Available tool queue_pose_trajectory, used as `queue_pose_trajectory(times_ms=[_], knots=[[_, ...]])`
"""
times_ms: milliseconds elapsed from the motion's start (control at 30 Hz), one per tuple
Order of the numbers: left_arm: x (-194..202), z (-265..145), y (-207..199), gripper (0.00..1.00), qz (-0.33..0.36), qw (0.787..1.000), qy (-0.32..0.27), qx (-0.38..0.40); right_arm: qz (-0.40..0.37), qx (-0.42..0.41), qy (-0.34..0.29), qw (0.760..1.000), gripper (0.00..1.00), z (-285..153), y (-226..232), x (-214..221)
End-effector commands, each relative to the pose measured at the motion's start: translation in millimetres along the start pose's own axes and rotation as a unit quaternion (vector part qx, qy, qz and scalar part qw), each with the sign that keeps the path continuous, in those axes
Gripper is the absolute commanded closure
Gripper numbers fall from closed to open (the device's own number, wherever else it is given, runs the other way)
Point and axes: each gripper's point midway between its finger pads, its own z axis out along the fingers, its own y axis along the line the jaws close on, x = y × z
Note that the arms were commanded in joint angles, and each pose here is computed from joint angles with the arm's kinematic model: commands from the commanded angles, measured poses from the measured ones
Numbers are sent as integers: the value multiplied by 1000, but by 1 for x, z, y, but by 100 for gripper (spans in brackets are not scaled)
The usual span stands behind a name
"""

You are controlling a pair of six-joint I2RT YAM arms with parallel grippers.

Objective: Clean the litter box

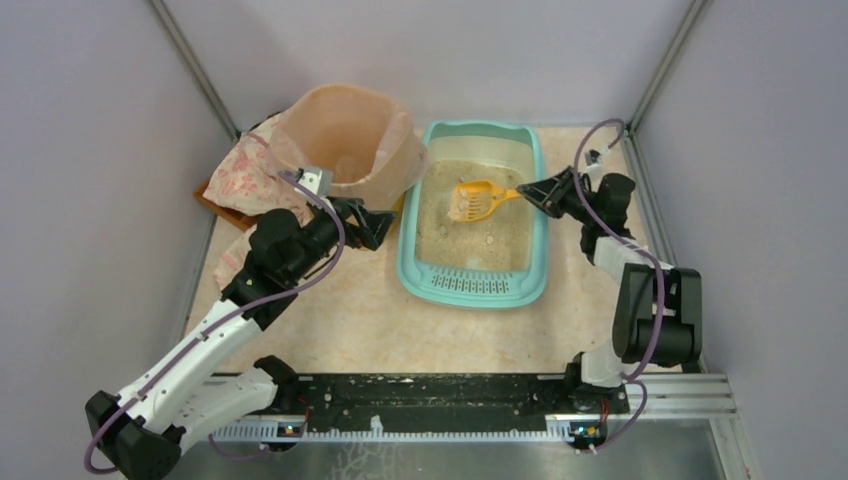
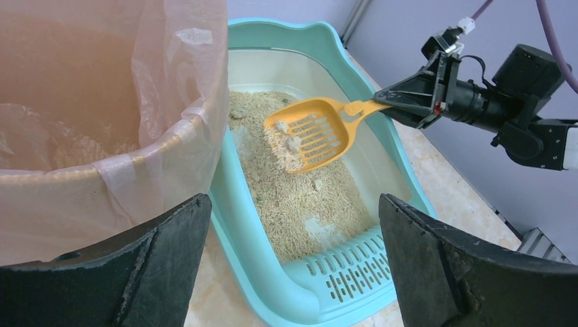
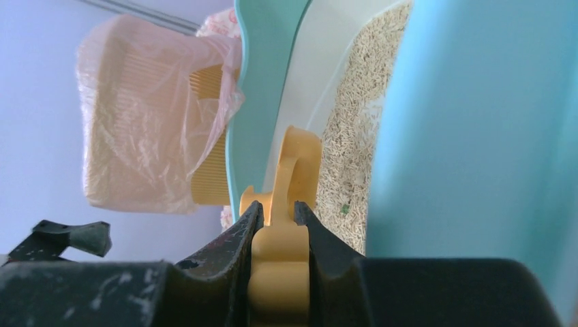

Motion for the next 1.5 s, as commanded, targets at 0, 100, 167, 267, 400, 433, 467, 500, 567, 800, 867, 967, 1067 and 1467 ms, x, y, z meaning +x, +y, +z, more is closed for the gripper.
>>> queue_pose_trajectory(times_ms=[0,100,167,267,400,433,467,500,567,800,867,967,1067,1467], knots=[[-9,-4,-10,2,-1,1000,-9,20,-9,-95,-43,995,100,-39,33,-22],[-11,-4,-13,3,-4,1000,-9,26,9,-100,-68,993,100,-57,23,-28],[-13,-6,-15,3,-5,1000,-10,29,13,-109,-77,991,100,-63,23,-29],[-16,-7,-16,3,-3,1000,-10,28,27,-115,-89,989,100,-64,20,-29],[-16,-6,-15,3,-1,1000,-9,28,33,-168,-79,982,100,-58,39,-20],[-15,-6,-16,3,-2,1000,-7,29,42,-173,-86,980,100,-61,39,-23],[-14,-5,-16,3,-3,1000,-5,30,50,-173,-95,979,100,-65,36,-27],[-14,-6,-17,3,-6,999,-3,32,55,-172,-103,978,100,-68,33,-31],[-13,-7,-18,3,-9,999,-2,34,56,-168,-102,979,100,-66,31,-31],[-8,-6,-17,3,-15,999,-1,33,82,-147,-104,980,100,-63,15,-32],[-6,-5,-17,3,-18,999,0,35,76,-164,-75,981,100,-54,26,-22],[-2,-2,-15,3,-19,999,3,32,87,-151,-76,982,100,-51,22,-18],[-3,-4,-17,3,-22,999,5,35,102,-109,-106,983,100,-59,-1,-28],[-5,-18,-15,3,-30,999,-2,28,44,-59,-75,994,100,-52,15,-12]])
